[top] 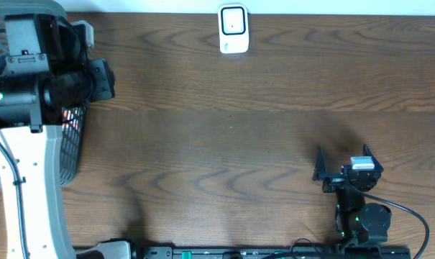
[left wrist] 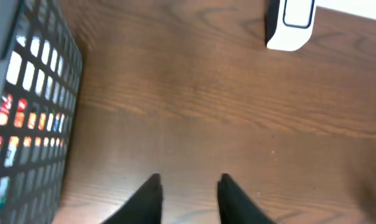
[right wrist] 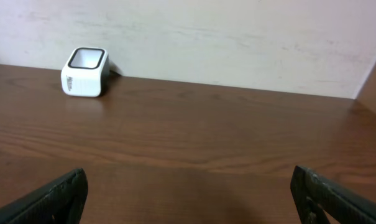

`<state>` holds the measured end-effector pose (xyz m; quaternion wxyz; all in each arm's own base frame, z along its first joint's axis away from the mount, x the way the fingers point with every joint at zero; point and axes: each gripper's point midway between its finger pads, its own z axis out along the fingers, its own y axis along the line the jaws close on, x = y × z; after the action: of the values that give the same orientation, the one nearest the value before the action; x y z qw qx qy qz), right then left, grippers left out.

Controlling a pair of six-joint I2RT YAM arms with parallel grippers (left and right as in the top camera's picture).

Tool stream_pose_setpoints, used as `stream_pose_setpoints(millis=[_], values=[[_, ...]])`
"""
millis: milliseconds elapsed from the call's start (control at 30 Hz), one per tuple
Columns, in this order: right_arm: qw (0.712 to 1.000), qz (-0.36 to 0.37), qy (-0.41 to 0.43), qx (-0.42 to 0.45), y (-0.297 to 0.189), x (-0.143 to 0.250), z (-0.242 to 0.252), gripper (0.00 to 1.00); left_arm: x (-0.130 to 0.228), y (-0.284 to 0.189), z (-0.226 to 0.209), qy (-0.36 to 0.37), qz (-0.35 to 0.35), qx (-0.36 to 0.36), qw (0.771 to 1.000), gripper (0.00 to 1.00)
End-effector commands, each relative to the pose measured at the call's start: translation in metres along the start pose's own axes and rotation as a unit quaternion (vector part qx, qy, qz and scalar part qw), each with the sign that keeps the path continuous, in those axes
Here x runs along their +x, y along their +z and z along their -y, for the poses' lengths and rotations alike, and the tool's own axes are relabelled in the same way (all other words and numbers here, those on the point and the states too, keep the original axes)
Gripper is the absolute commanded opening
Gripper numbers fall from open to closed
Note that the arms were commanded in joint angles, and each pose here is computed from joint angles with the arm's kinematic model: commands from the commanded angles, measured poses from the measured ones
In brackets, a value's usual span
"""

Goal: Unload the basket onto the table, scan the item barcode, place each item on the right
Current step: 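Raise the left gripper and move it over the grey basket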

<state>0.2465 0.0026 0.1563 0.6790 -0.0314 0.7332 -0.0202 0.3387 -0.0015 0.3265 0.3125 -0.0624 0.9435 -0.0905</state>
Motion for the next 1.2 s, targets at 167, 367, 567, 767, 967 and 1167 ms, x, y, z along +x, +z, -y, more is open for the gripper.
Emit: stream_pose_setpoints(millis=[167,367,567,767,967,1167], values=[[1.000,-0.002,-0.005,-0.004,0.000,0.001,-0.002,0.99,-0.030,-0.067,-0.030,-0.105,0.150,-0.096,0.979,0.07],[1.000,-0.002,-0.005,-0.004,0.000,0.001,-0.002,0.99,-0.050,-0.126,-0.056,-0.147,0.268,-0.173,0.936,0.07],[1.000,-0.002,-0.005,-0.004,0.000,0.001,-0.002,0.99,-0.067,-0.186,-0.086,-0.184,0.379,-0.267,0.867,0.07],[1.000,-0.002,-0.005,-0.004,0.000,0.001,-0.002,0.99,-0.067,-0.237,-0.117,-0.218,0.442,-0.386,0.780,0.07],[1.000,-0.002,-0.005,-0.004,0.000,0.001,-0.002,0.99,-0.067,-0.246,-0.127,-0.215,0.440,-0.440,0.753,0.07],[1.000,-0.002,-0.005,-0.004,0.000,0.001,-0.002,0.99,-0.084,-0.208,-0.125,-0.161,0.392,-0.438,0.793,0.07]])
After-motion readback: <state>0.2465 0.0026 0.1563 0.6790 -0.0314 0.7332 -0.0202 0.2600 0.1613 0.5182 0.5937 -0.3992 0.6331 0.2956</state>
